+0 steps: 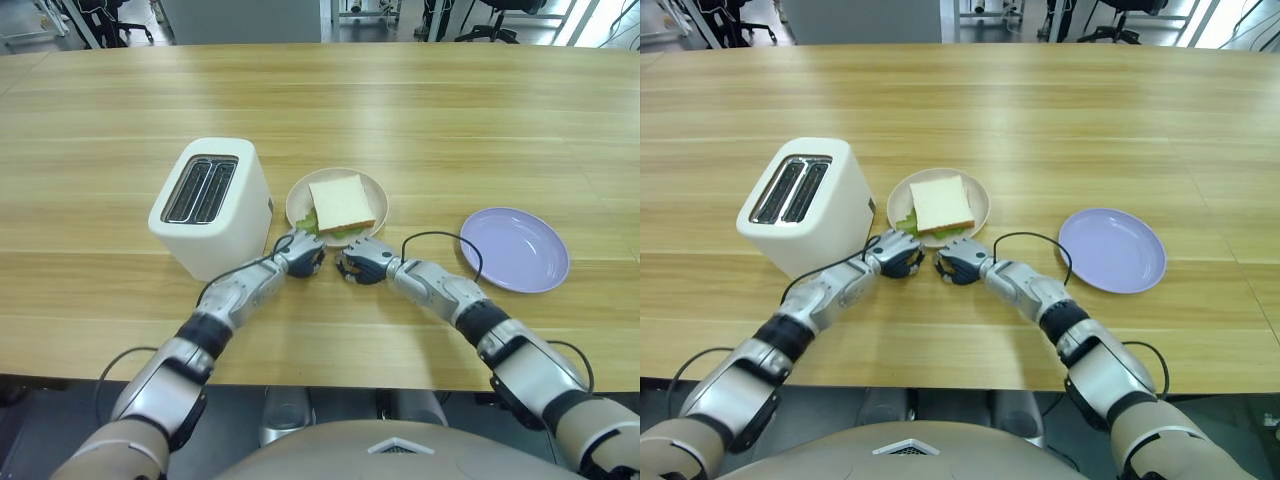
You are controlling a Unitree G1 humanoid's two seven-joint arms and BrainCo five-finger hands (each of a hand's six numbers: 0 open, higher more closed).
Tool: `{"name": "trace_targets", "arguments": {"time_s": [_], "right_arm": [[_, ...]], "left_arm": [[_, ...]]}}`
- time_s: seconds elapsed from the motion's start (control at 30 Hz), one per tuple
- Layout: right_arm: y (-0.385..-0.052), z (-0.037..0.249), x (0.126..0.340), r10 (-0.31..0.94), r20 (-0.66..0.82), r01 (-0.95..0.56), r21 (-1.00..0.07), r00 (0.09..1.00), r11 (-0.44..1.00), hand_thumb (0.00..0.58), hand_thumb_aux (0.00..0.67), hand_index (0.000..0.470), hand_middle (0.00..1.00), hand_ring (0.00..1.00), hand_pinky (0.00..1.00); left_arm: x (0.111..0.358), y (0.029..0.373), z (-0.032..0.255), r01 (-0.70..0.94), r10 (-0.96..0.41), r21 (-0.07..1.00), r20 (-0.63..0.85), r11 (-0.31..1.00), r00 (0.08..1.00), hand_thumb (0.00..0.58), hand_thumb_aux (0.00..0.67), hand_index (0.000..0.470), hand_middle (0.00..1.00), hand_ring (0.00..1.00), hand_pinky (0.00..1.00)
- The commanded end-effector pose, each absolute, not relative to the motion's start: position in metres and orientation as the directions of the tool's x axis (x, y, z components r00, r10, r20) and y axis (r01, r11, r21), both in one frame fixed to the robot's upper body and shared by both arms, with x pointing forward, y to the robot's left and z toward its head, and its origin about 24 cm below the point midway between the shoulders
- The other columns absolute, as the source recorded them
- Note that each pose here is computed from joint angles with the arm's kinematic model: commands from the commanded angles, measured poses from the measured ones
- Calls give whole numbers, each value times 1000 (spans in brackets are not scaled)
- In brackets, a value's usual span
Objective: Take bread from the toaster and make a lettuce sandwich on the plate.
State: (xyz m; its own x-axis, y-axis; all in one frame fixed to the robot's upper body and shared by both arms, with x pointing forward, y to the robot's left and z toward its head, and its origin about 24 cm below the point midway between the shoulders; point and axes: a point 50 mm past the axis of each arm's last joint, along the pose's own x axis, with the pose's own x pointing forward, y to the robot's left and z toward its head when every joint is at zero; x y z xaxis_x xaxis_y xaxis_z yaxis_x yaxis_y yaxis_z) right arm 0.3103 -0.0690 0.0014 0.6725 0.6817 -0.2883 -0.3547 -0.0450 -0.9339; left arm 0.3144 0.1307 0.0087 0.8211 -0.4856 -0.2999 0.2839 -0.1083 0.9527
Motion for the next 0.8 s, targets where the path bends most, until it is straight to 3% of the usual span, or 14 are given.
{"name": "trace_targets", "arguments": {"time_s": [0.03,0.33,0.5,0.53,0.57,0.6,0.63,0.7,0.73,0.77,0.8], "right_arm": [[-81,-7,320,616,-346,-375,-923,708,-88,580,670,460,1000,1000,1000],[-84,13,343,573,-313,-322,-942,757,-90,580,670,460,1000,1000,1000],[-91,30,347,620,-236,-287,-958,748,-19,580,670,460,1000,1000,1000],[-94,34,346,641,-215,-289,-957,737,12,580,670,460,1000,1000,1000],[-98,38,343,661,-190,-301,-952,726,58,580,670,460,1000,1000,1000],[-102,42,340,677,-165,-317,-942,717,107,580,670,460,1000,1000,1000],[-107,47,336,697,-135,-334,-929,704,158,580,670,460,1000,1000,1000],[-120,59,323,730,-75,-373,-892,680,256,580,670,460,1000,1000,1000],[-127,65,315,747,-51,-391,-874,663,287,441,342,235,1000,1000,1000],[-134,71,307,764,-28,-410,-856,645,315,0,0,0,898,898,898],[-141,78,298,772,11,-423,-832,636,360,0,0,0,722,722,722]], "left_arm": [[322,138,-3,320,-437,938,-346,-136,830,580,670,460,1000,1000,1000],[349,137,18,266,-424,953,-304,-147,853,580,670,460,1000,1000,1000],[344,139,32,178,-496,977,-215,-121,841,580,670,460,1000,1000,1000],[339,141,36,154,-512,983,-182,-97,839,557,536,368,1000,1000,1000],[333,143,40,139,-527,988,-153,-67,836,0,0,0,663,663,663],[325,145,44,135,-542,990,-127,-24,831,0,0,0,267,267,267],[313,147,48,144,-556,989,-98,41,825,0,0,0,55,55,55],[286,150,56,196,-587,964,-56,178,807,0,0,0,0,0,0],[272,151,59,238,-601,938,-41,251,798,0,0,0,0,0,0],[259,152,62,286,-615,905,-35,315,787,0,0,0,0,0,0],[245,154,64,343,-631,862,-35,373,775,0,0,0,0,0,0]]}}
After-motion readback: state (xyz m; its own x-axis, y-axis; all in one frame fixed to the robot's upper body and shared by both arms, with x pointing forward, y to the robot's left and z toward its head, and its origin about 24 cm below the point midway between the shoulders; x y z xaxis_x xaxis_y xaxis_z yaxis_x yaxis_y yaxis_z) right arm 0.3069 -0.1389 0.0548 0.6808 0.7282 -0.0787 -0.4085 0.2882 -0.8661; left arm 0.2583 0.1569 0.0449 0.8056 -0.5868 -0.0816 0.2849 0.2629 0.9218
